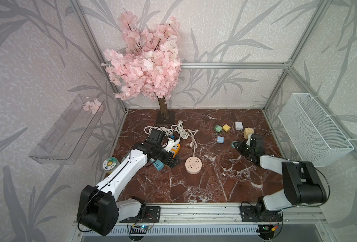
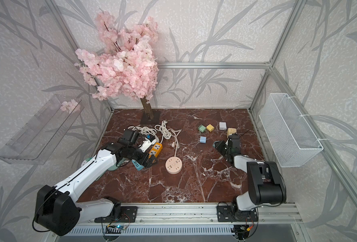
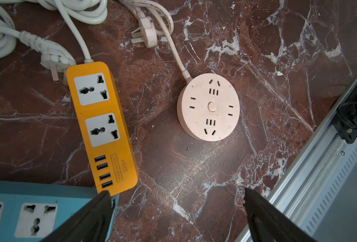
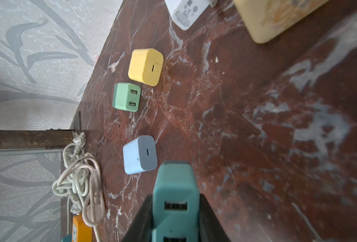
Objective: Pull the plug off the socket
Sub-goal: Place the plug at the center of the board.
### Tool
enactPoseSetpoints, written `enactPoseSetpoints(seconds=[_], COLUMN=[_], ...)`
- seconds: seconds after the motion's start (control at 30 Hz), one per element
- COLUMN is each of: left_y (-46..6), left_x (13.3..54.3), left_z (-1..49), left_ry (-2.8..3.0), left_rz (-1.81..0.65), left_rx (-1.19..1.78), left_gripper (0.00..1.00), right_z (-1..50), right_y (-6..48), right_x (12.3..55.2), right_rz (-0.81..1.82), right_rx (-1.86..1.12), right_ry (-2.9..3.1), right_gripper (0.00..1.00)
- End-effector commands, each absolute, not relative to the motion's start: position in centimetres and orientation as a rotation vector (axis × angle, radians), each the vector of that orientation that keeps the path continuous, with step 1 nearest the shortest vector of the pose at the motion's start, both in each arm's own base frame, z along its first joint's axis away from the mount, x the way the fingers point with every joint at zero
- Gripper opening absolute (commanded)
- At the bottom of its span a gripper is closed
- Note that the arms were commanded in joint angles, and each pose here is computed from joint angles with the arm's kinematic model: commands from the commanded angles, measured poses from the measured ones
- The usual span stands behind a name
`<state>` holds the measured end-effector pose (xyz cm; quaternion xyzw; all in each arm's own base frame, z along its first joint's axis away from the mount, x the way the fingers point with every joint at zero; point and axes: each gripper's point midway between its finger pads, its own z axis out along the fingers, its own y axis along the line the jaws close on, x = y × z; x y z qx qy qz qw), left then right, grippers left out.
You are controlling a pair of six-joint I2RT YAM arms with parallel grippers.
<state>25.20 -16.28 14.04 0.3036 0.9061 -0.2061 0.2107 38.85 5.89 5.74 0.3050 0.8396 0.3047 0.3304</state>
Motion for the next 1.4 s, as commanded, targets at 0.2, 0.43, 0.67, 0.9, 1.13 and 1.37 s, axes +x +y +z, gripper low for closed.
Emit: enactPoseSetpoints(seconds=[0.2,0.43,0.67,0.9,1.13,1.37], left_y=[-16.4,-16.1,-15.8,-15.5,-13.8,-10.0], left_x=[25.4,25.9,26.5,26.8,28.3,30.6], left_z=[14.1,14.3,14.4,14.8,15.3,14.8], left_ry=[2.495,2.490,2.485,2.473,2.483,2.501], left_rz=[-0.567,-0.534,-0.494,-0.468,-0.324,-0.220], left_rx=[0.846,0.823,0.794,0.779,0.703,0.495], left_gripper=[1.00,1.00,0.99,1.00,1.00,1.00], right_z=[6.5,5.6,5.0,8.1,12.7,16.3], right_y=[5.7,5.0,5.4,4.7,7.1,10.8], right_x=[45.2,46.4,45.6,42.1,37.2,31.4], right_rz=[0.872,0.757,0.767,0.716,0.605,0.335], right_rx=[0.823,0.793,0.777,0.746,0.458,0.021], right_ry=[2.042,2.113,2.144,2.110,2.206,2.260], right_gripper=[0.03,0.31,0.99,0.99,0.99,0.99])
